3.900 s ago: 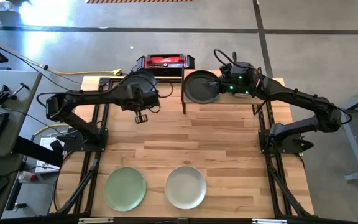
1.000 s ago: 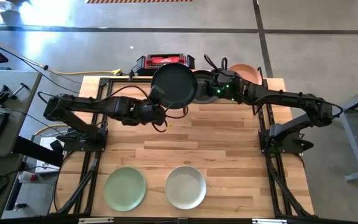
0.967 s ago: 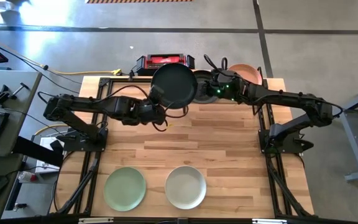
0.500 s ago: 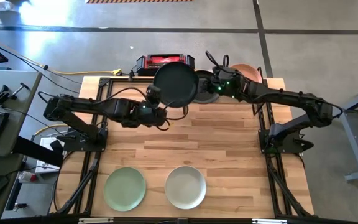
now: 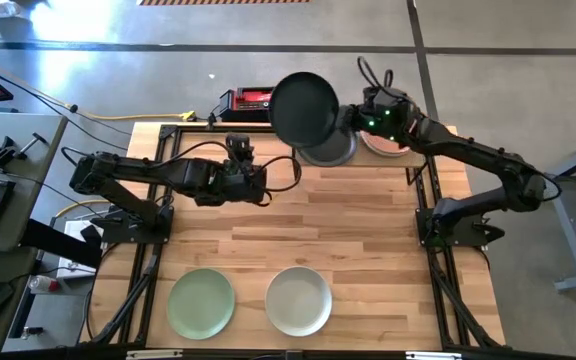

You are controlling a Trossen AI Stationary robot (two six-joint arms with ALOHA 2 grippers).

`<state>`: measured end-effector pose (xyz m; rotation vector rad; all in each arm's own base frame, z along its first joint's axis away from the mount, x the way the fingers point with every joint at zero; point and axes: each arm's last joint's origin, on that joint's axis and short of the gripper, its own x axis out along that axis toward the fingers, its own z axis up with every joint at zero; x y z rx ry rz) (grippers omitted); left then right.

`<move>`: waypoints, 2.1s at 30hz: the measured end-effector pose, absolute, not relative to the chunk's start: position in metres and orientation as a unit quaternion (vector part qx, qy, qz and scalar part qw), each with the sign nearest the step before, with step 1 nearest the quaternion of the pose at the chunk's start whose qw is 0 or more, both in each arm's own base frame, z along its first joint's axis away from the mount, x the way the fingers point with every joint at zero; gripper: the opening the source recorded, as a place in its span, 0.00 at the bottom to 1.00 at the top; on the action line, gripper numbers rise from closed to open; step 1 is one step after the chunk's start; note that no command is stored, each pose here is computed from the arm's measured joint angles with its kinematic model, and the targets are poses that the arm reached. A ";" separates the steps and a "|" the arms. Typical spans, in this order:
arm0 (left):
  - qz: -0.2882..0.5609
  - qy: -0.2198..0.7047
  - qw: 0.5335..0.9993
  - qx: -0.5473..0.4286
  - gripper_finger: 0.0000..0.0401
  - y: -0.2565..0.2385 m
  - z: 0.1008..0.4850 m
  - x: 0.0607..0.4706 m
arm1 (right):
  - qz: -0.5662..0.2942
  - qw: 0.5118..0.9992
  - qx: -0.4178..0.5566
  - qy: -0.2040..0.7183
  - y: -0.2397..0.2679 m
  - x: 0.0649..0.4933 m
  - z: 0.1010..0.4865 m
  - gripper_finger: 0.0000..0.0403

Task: Place and stack plates onto a shelf
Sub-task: Stack the black plate on top of the black plate on the shelf

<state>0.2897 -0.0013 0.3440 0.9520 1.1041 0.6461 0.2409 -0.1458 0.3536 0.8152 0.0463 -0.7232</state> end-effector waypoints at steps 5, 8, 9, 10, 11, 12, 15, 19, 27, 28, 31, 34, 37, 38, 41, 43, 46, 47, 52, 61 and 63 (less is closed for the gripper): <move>0.321 0.495 0.692 0.415 0.29 0.006 0.344 0.288 | -0.385 0.832 0.396 0.051 -0.154 0.216 0.353 0.00; 0.334 0.494 0.696 0.400 0.29 0.010 0.344 0.288 | -0.401 0.819 0.401 0.083 -0.162 0.203 0.348 0.00; 0.338 0.494 0.696 0.396 0.29 0.012 0.344 0.288 | -0.401 0.816 0.407 0.093 -0.164 0.200 0.346 0.00; 0.339 0.494 0.698 0.392 0.29 0.013 0.344 0.288 | -0.400 0.812 0.414 0.100 -0.167 0.197 0.344 0.00; 0.342 0.494 0.699 0.388 0.29 0.015 0.344 0.288 | -0.399 0.808 0.421 0.107 -0.170 0.193 0.343 0.00; 0.344 0.495 0.699 0.385 0.29 0.016 0.344 0.288 | -0.397 0.806 0.425 0.115 -0.172 0.190 0.342 0.00; 0.348 0.497 0.698 0.380 0.29 0.020 0.344 0.288 | -0.397 0.798 0.434 0.132 -0.178 0.182 0.338 0.00; 0.345 0.499 0.708 0.362 0.29 0.025 0.343 0.288 | -0.389 0.792 0.446 0.148 -0.182 0.175 0.335 0.00; 0.318 0.486 0.762 0.287 0.29 0.028 0.341 0.291 | -0.377 0.778 0.461 0.200 -0.184 0.186 0.319 0.00; 0.316 0.485 0.764 0.285 0.29 0.028 0.341 0.291 | -0.377 0.777 0.462 0.203 -0.184 0.188 0.317 0.00; 0.315 0.485 0.765 0.284 0.29 0.029 0.341 0.291 | -0.381 0.773 0.461 0.209 -0.186 0.190 0.314 0.00; 0.316 0.485 0.764 0.283 0.29 0.029 0.341 0.291 | -0.386 0.768 0.463 0.216 -0.188 0.192 0.310 0.00; 0.316 0.485 0.765 0.283 0.29 0.029 0.341 0.291 | -0.387 0.764 0.464 0.224 -0.190 0.194 0.305 0.00; 0.316 0.485 0.764 0.283 0.29 0.029 0.341 0.291 | -0.388 0.763 0.465 0.227 -0.191 0.195 0.304 0.00; 0.316 0.485 0.764 0.283 0.29 0.029 0.341 0.291 | -0.388 0.761 0.465 0.232 -0.193 0.197 0.301 0.00; 0.316 0.485 0.764 0.283 0.29 0.029 0.341 0.291 | -0.388 0.761 0.465 0.232 -0.193 0.197 0.301 0.00; 0.316 0.485 0.764 0.283 0.29 0.029 0.341 0.291 | -0.387 0.764 0.459 0.234 -0.193 0.197 0.301 0.00; 0.316 0.485 0.764 0.283 0.29 0.029 0.341 0.291 | -0.386 0.766 0.457 0.235 -0.193 0.197 0.301 0.00; 0.316 0.485 0.764 0.283 0.29 0.029 0.341 0.291 | -0.401 0.763 0.450 0.233 -0.193 0.196 0.301 0.02; 0.316 0.485 0.765 0.283 0.29 0.029 0.341 0.291 | -0.405 0.762 0.448 0.233 -0.194 0.196 0.301 0.13; 0.317 0.485 0.764 0.283 0.29 0.029 0.341 0.291 | -0.405 0.762 0.448 0.232 -0.194 0.196 0.301 0.16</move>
